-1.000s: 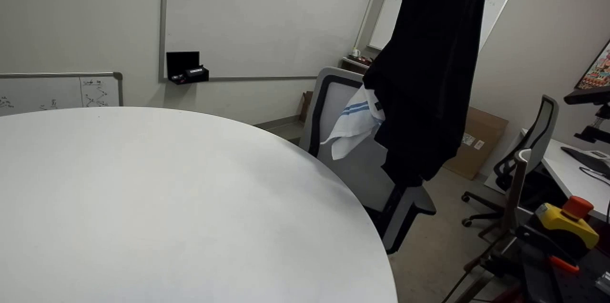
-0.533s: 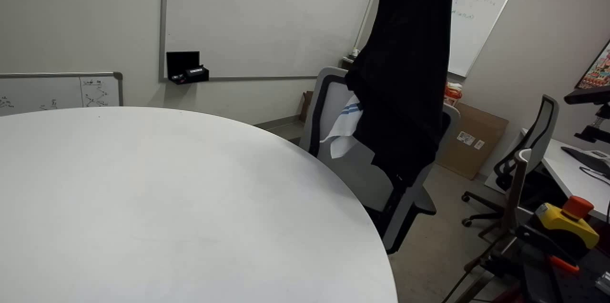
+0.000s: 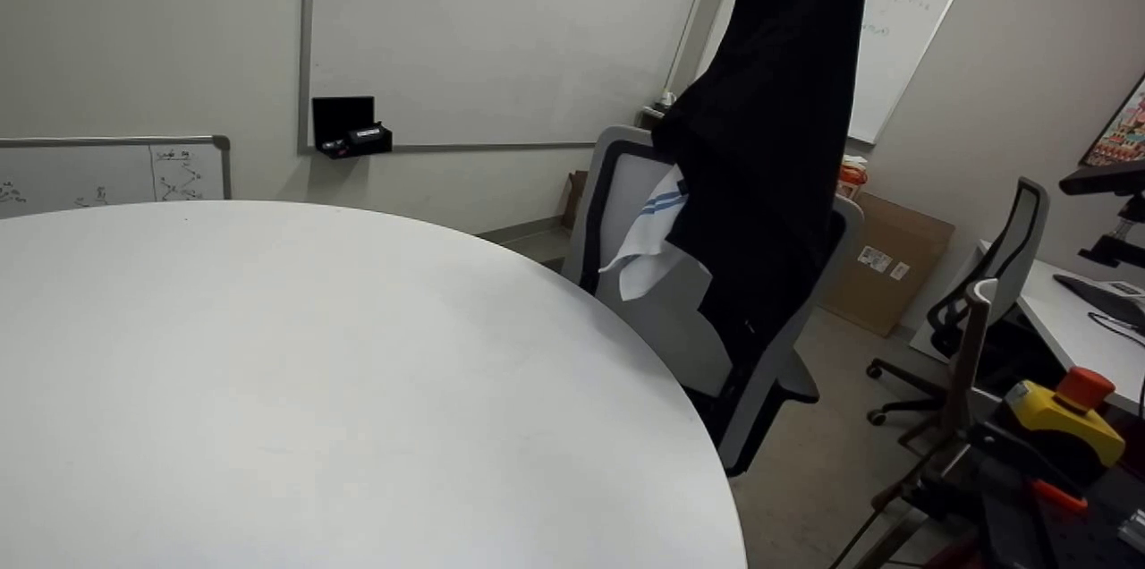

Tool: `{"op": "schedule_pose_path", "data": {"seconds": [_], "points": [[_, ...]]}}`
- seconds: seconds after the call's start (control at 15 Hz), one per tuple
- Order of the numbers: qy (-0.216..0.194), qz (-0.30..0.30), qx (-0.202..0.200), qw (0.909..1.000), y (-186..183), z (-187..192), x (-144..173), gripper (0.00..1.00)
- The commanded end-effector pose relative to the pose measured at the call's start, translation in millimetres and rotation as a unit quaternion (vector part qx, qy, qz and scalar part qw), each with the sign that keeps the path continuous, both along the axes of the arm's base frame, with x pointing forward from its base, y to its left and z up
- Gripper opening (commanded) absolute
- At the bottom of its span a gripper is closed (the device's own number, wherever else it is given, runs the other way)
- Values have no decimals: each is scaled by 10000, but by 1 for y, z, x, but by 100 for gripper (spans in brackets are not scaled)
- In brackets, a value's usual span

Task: Put the black object from the table and put it on the headrest

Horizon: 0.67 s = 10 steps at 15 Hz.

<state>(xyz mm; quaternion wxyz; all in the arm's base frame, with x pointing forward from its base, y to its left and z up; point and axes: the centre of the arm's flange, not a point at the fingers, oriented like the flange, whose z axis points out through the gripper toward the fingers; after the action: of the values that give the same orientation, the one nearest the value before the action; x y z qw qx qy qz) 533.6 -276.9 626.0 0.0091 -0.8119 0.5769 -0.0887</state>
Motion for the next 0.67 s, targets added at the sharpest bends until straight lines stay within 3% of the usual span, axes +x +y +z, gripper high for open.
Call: {"op": "schedule_pose_path", "data": {"seconds": [0.0, 0.6], "points": [[46, -382, 249, 9989, -32, 1, -3, 1], [360, -1168, 585, 9908, -94, -43, -12, 1]]}}
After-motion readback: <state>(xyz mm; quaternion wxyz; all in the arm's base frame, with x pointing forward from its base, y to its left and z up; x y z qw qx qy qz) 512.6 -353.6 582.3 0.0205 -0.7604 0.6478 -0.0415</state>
